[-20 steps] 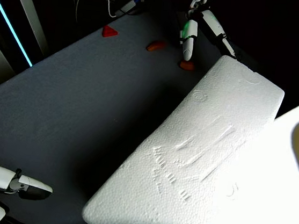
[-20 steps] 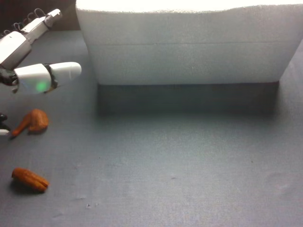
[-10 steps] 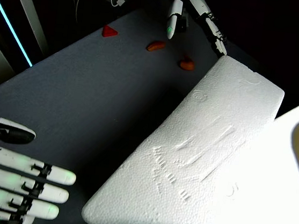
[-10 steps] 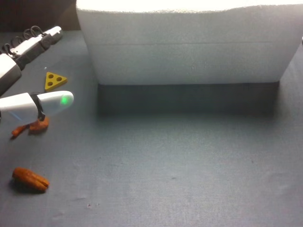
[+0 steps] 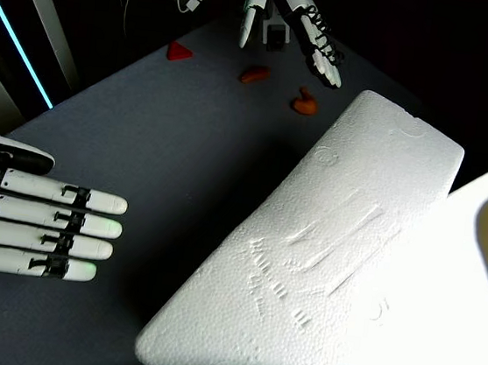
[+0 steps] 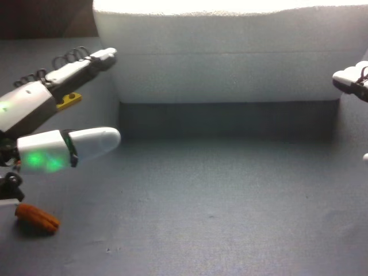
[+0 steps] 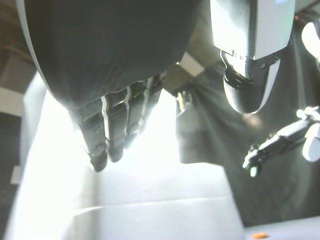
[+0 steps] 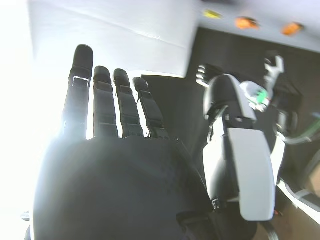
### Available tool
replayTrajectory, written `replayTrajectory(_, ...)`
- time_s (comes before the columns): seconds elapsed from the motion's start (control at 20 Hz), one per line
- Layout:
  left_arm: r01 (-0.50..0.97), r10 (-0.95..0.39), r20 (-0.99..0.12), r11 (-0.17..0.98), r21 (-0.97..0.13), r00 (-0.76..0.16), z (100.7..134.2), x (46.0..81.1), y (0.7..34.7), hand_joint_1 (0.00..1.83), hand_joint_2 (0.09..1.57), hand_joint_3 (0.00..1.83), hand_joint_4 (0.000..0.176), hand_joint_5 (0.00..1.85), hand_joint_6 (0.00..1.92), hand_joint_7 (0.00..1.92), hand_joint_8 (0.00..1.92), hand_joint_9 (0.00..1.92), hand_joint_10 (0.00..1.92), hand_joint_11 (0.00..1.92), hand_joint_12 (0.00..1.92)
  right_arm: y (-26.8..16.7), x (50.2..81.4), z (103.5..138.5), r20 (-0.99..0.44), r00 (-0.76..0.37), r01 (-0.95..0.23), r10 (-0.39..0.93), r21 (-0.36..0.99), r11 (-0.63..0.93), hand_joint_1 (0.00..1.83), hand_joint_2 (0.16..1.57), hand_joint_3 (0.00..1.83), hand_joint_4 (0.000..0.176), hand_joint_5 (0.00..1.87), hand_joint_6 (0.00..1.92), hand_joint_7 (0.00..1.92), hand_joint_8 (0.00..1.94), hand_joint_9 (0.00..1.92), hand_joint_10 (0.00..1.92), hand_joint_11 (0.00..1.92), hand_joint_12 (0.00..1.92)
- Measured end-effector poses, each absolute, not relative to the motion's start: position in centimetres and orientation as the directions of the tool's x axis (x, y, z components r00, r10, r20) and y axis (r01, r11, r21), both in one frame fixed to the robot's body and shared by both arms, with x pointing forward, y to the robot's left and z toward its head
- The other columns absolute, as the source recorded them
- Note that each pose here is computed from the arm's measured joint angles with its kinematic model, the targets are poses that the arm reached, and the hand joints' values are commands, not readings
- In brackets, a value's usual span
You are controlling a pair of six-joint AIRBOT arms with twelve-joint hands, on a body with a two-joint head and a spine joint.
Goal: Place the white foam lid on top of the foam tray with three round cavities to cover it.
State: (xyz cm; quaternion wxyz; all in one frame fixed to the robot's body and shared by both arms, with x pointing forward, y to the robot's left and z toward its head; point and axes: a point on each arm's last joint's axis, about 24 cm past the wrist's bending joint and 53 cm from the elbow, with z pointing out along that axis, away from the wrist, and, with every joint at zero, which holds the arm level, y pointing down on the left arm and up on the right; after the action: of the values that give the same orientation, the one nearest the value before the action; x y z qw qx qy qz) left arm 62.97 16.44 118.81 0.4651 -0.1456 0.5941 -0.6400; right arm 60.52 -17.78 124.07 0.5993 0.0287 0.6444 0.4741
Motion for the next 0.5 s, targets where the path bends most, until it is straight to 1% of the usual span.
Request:
replayTrajectory(0.05, 0.434, -0.757, -0.370, 0.127, -0.892, -0.538, 119.1, 62.7, 15.8, 0.35, 1.21, 0.01, 0.000, 0.00, 0.00, 0.00, 0.00, 0.00, 0.00, 0.00, 0.00, -17.6, 60.4, 124.0, -0.740, -0.290, -0.533, 0.607, 0.652, 0.540, 0.27, 1.28, 0.01, 0.000, 0.00, 0.00, 0.00, 0.00, 0.00, 0.00, 0.00, 0.14)
replayTrajectory(0.1, 0.439, -0.747, -0.368, 0.113, -0.891, -0.554, 119.2, 62.5, 15.1, 0.35, 1.21, 0.01, 0.000, 0.00, 0.00, 0.00, 0.00, 0.00, 0.00, 0.00, 0.00, -17.3, 60.3, 124.0, -0.743, -0.295, -0.541, 0.601, 0.649, 0.536, 0.27, 1.30, 0.01, 0.000, 0.00, 0.00, 0.00, 0.00, 0.00, 0.00, 0.00, 0.04)
replayTrajectory(0.2, 0.442, -0.720, -0.366, 0.092, -0.892, -0.590, 119.1, 62.2, 13.5, 0.36, 1.22, 0.01, 0.000, 0.00, 0.00, 0.00, 0.00, 0.00, 0.00, 0.00, 0.00, -16.6, 60.0, 123.7, -0.738, -0.315, -0.551, 0.597, 0.654, 0.518, 0.32, 1.28, 0.00, 0.000, 0.00, 0.00, 0.00, 0.00, 0.00, 0.00, 0.00, 0.00)
replayTrajectory(0.25, 0.442, -0.706, -0.364, 0.081, -0.893, -0.608, 119.0, 62.0, 12.8, 0.35, 1.23, 0.01, 0.000, 0.00, 0.00, 0.00, 0.00, 0.00, 0.00, 0.00, 0.00, -16.2, 59.8, 123.5, -0.738, -0.325, -0.558, 0.592, 0.655, 0.510, 0.29, 1.28, 0.00, 0.000, 0.00, 0.00, 0.00, 0.00, 0.00, 0.00, 0.00, 0.00)
replayTrajectory(0.35, 0.438, -0.682, -0.365, 0.072, -0.896, -0.634, 118.7, 61.8, 11.6, 0.28, 1.24, 0.02, 0.000, 0.00, 0.00, 0.00, 0.00, 0.00, 0.00, 0.00, 0.00, -15.5, 59.6, 123.2, -0.732, -0.347, -0.566, 0.586, 0.662, 0.491, 0.29, 1.25, 0.00, 0.000, 0.00, 0.00, 0.00, 0.00, 0.00, 0.00, 0.00, 0.00)
replayTrajectory(0.4, 0.437, -0.673, -0.362, 0.063, -0.897, -0.645, 118.6, 61.7, 11.0, 0.29, 1.23, 0.01, 0.000, 0.00, 0.00, 0.00, 0.00, 0.00, 0.00, 0.00, 0.00, -15.2, 59.6, 122.9, -0.731, -0.355, -0.569, 0.582, 0.664, 0.486, 0.31, 1.25, 0.00, 0.000, 0.00, 0.00, 0.00, 0.00, 0.00, 0.00, 0.00, 0.00)
replayTrajectory(0.5, 0.436, -0.657, -0.367, 0.064, -0.898, -0.659, 118.5, 61.6, 10.5, 0.31, 1.25, 0.02, 0.011, 0.00, 0.00, 0.00, 0.00, 0.00, 0.00, 0.00, 0.00, -14.8, 59.7, 122.6, -0.725, -0.370, -0.567, 0.581, 0.672, 0.477, 0.30, 1.23, 0.00, 0.000, 0.00, 0.00, 0.00, 0.00, 0.00, 0.00, 0.05, 0.03)
